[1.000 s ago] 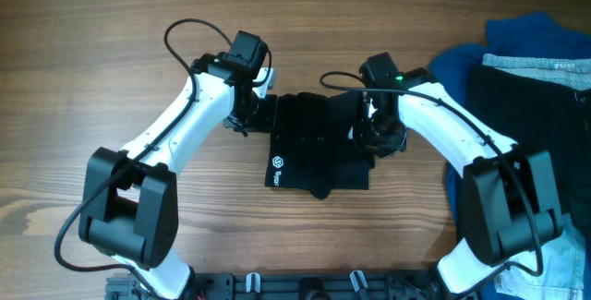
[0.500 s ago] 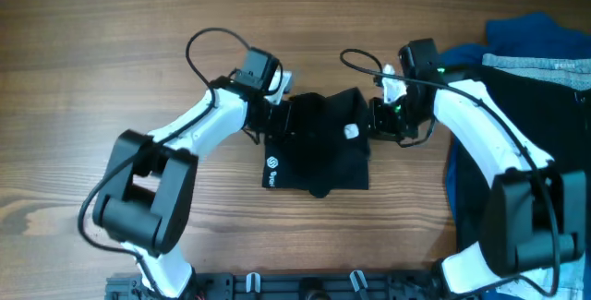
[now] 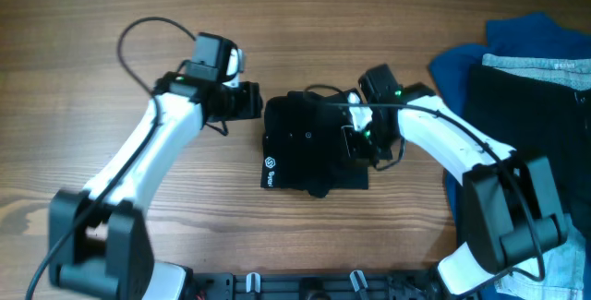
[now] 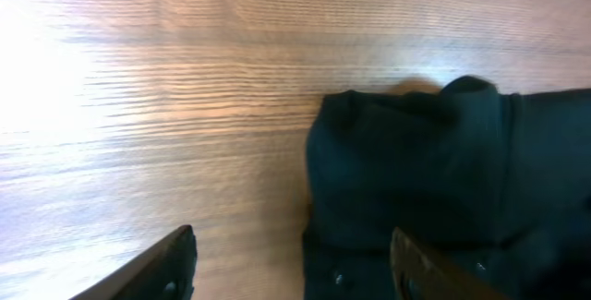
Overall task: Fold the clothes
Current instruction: 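Grasp the folded bundle with both grippers and square it, then carry the folded bundle left with the left gripper and set it down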
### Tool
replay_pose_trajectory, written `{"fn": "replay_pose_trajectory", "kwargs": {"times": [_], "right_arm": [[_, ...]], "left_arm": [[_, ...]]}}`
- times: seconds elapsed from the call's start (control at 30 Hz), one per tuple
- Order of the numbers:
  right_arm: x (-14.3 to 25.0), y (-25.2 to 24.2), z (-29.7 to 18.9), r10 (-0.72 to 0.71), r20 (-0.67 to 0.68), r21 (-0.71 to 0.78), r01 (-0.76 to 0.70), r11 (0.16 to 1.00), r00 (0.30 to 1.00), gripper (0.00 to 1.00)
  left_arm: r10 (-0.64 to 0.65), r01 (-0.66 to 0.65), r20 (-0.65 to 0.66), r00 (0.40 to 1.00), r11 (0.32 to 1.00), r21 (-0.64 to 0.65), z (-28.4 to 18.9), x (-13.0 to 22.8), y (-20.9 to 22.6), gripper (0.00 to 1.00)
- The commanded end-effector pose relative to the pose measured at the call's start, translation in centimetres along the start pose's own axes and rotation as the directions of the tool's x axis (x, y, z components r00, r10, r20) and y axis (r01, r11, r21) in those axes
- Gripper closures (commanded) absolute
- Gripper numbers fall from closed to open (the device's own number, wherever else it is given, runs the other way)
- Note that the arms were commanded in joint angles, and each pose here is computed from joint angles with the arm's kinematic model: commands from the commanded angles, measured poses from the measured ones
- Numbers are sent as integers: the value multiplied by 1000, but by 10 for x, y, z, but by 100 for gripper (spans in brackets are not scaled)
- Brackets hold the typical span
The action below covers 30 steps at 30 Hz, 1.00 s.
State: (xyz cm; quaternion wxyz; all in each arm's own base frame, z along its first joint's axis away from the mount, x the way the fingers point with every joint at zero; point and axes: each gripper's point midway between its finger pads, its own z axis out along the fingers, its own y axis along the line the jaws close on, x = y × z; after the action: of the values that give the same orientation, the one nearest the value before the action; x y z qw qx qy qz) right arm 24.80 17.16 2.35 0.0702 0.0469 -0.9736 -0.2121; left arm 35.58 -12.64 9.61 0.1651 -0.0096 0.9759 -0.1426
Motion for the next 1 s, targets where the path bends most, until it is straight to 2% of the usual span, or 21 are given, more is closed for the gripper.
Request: {"fn": "replay_pose_trajectory", "kwargs": {"times": [0.0, 0.17, 0.3, 0.43, 0.5, 0.57, 0.63, 0.67, 0.73, 0.77, 0.9, 0.97], "right_arm": [[13, -46, 12, 264, 11, 164, -262, 951, 964, 85], [8, -34, 11, 204, -8, 73, -203, 976, 979, 85], [8, -35, 11, 207, -8, 73, -206, 976, 978, 84], [8, -35, 11, 206, -7, 73, -205, 976, 978, 83], [7, -34, 11, 205, -5, 72, -205, 976, 979, 83], [7, -34, 11, 205, -5, 71, -204, 976, 979, 83], [7, -34, 11, 205, -5, 71, -204, 976, 979, 83], [7, -34, 11, 205, -5, 72, -204, 976, 979, 83], [8, -34, 11, 206, -6, 72, -205, 976, 979, 83], [8, -34, 11, 208, -9, 72, -207, 976, 978, 84], [13, -32, 3, 243, -23, 77, -241, 968, 970, 87], [7, -23, -20, 208, 16, 58, -209, 976, 978, 87]], "left_arm": [[-41, 42, -17, 999, 998, 47, -24, 5, 2, 27], [-61, 87, -166, 984, 984, 155, 1, 35, -10, 20], [-17, 103, -276, 961, 949, 299, 31, 58, -27, 9], [-7, 153, -380, 925, 922, 355, 62, 78, -35, 5], [24, 167, -405, 914, 888, 429, 70, 84, -52, 5], [85, 132, -406, 910, 869, 477, 82, 93, -71, 6], [148, 77, -398, 905, 864, 498, 91, 103, -87, 16], [166, 60, -396, 903, 865, 499, 93, 107, -91, 31], [172, 49, -398, 901, 872, 487, 94, 109, -92, 82], [166, 54, -400, 901, 873, 484, 94, 109, -90, 96], [97, 115, -419, 903, 885, 452, 90, 100, -71, 96], [-3, 181, -384, 923, 884, 431, 77, 74, -42, 96]]}}
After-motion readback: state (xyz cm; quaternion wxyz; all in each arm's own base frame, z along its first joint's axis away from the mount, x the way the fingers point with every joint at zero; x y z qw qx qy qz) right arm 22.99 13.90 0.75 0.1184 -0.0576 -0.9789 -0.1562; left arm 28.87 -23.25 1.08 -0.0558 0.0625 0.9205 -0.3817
